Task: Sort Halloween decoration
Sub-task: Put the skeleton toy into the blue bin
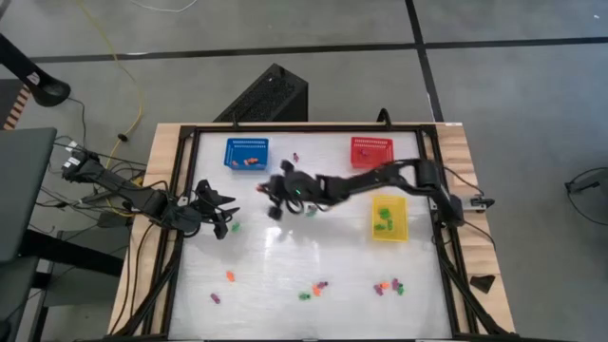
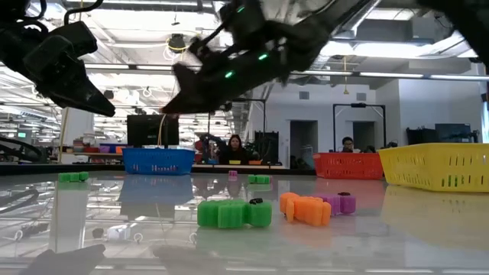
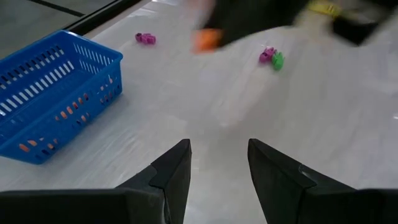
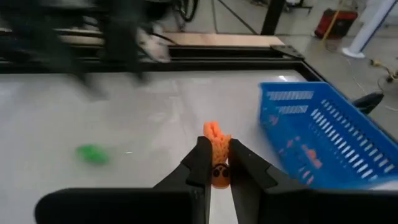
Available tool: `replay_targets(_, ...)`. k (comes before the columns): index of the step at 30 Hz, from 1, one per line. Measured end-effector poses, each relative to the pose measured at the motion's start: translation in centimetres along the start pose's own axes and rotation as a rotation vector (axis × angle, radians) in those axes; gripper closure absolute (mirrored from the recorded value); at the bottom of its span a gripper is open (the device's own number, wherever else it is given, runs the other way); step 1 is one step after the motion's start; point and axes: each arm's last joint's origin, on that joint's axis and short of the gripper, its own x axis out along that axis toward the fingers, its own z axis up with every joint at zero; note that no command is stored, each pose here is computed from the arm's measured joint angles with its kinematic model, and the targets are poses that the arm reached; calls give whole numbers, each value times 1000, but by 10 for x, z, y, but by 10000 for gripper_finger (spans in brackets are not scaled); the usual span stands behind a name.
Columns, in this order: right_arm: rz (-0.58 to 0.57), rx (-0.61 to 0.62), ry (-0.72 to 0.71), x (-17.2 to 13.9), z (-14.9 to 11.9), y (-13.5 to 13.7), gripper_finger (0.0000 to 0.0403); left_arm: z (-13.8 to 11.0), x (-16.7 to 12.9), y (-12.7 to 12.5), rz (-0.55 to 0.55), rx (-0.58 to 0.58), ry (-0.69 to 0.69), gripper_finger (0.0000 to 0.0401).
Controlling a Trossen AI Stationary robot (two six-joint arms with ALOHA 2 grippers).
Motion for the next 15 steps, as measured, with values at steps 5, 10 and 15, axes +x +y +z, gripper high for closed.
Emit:
replay_targets(5,-36,22,60,46,7,-45,334,0,0,-1,-27,-4,14,253)
replay_targets(10,-100,56,120,72,6,-83,334,0,0,-1,-30,-2,16,253)
replay_targets(15,-129,140,135,86,2,-101,325,0,0,-1,-30,-1,16,253)
